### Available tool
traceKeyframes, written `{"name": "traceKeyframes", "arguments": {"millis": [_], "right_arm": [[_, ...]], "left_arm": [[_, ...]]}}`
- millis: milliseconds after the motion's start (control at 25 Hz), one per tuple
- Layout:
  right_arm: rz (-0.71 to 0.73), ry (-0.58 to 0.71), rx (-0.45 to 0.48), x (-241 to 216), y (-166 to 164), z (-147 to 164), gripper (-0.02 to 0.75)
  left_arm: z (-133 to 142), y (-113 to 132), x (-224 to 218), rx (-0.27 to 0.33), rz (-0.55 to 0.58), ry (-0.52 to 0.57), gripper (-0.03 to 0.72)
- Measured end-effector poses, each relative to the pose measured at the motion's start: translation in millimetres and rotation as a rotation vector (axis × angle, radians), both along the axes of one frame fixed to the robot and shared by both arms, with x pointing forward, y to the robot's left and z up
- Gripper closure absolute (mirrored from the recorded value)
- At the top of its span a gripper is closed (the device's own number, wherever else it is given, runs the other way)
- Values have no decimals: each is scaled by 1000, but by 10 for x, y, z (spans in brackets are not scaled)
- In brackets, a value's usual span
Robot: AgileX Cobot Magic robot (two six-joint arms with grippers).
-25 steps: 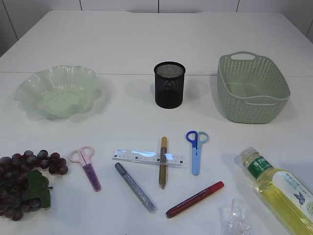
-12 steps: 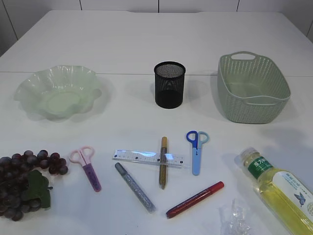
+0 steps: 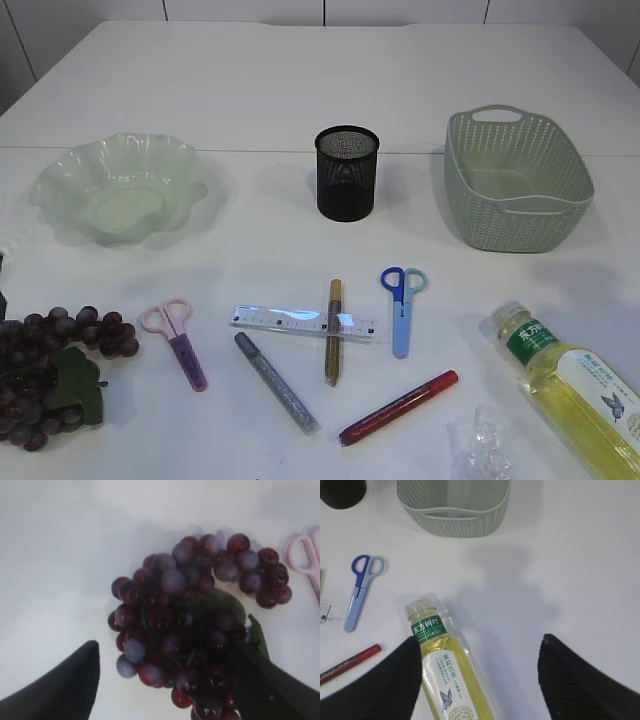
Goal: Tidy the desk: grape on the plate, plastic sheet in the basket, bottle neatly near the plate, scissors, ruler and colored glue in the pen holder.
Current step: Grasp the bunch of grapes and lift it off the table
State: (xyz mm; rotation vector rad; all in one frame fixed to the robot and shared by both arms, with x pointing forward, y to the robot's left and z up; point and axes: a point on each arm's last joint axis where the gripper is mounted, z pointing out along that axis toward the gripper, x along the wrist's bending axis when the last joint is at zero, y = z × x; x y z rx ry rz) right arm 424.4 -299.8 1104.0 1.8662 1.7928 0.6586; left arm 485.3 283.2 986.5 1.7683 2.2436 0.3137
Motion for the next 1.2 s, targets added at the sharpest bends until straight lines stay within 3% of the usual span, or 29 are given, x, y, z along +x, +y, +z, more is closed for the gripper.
{"name": "traceKeyframes", "arguments": {"millis": [320, 800, 1200], "right_arm": [[6, 20, -4, -14, 0, -11, 174], [7, 23, 4, -6, 7, -18, 174], [7, 40, 4, 29, 7, -50, 174]], "left_arm": [[-342, 16, 160, 40, -15, 142, 60], [-628, 10, 309, 60, -63, 140, 74], [-903, 2, 363, 61, -69, 200, 95]]}}
